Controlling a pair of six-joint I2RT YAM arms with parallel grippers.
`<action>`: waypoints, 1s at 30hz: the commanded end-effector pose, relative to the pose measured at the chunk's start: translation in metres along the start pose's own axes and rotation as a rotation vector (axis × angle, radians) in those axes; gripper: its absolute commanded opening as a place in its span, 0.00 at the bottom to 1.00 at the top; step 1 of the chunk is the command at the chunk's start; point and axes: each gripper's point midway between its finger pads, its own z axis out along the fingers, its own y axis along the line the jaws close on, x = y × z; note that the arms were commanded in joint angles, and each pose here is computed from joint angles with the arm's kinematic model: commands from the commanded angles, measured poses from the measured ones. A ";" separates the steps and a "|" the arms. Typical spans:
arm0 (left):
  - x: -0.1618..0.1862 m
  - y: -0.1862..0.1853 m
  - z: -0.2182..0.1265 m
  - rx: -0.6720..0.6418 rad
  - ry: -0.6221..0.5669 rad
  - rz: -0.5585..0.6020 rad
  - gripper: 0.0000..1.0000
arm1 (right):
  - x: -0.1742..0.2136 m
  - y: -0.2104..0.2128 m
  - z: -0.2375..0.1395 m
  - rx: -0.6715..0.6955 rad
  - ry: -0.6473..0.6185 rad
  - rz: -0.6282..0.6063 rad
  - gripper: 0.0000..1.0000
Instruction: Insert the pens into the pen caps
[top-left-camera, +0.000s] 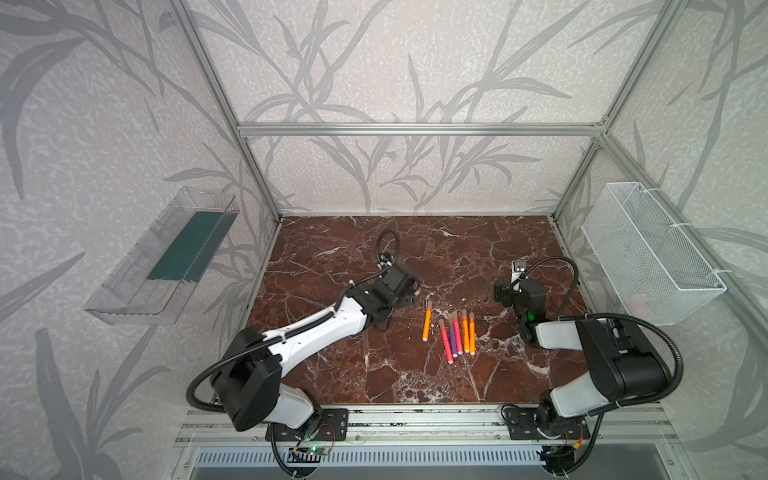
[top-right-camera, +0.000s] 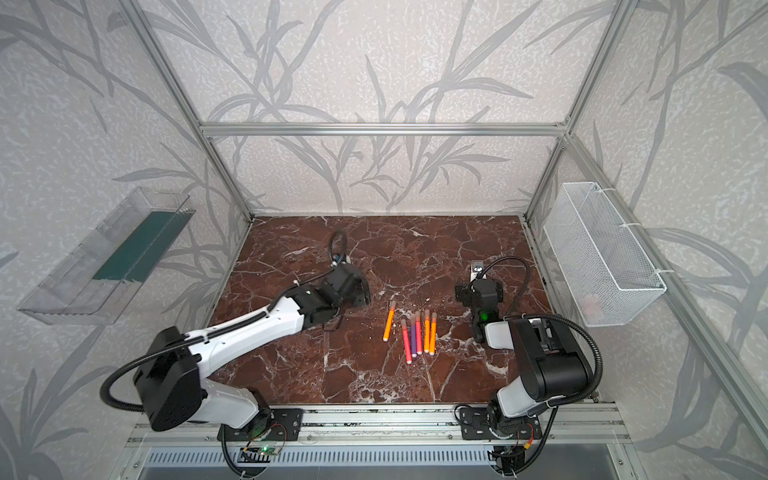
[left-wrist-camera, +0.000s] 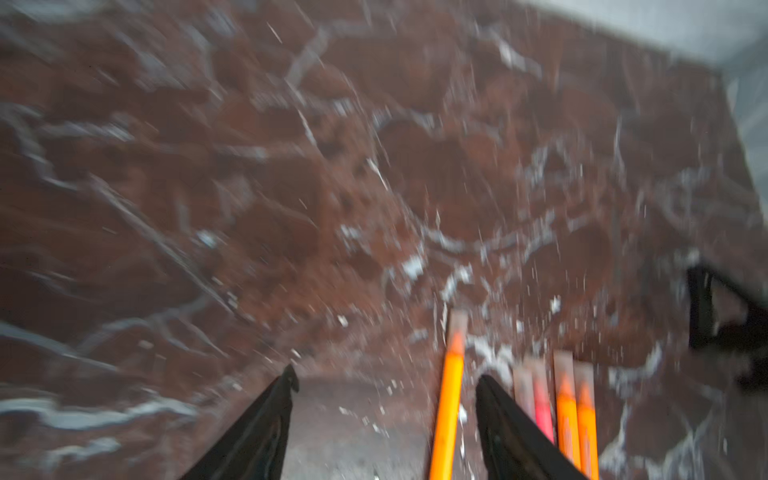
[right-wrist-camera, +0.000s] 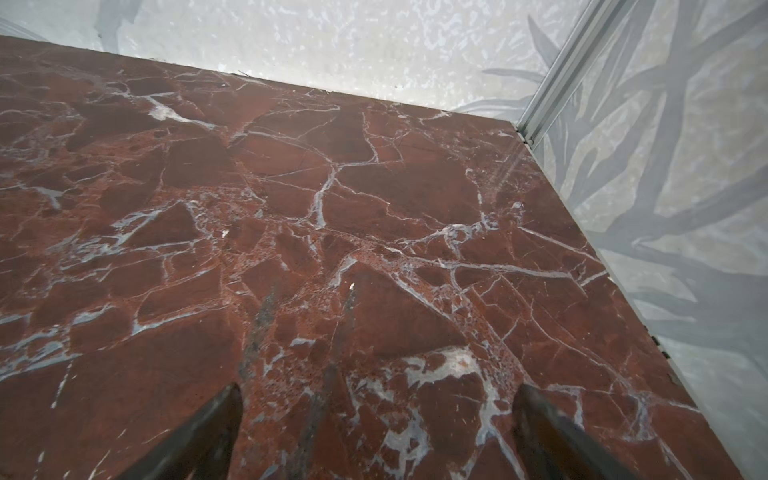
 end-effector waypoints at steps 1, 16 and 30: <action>-0.062 0.081 -0.031 -0.345 -0.298 0.090 0.81 | -0.014 0.012 -0.001 -0.071 -0.049 0.014 0.99; -0.041 0.226 0.062 -0.632 -0.370 0.306 0.99 | -0.013 0.012 -0.001 -0.072 -0.045 0.014 0.99; -0.030 0.254 0.077 -0.396 -0.462 0.164 0.99 | -0.013 0.012 -0.001 -0.071 -0.045 0.014 0.99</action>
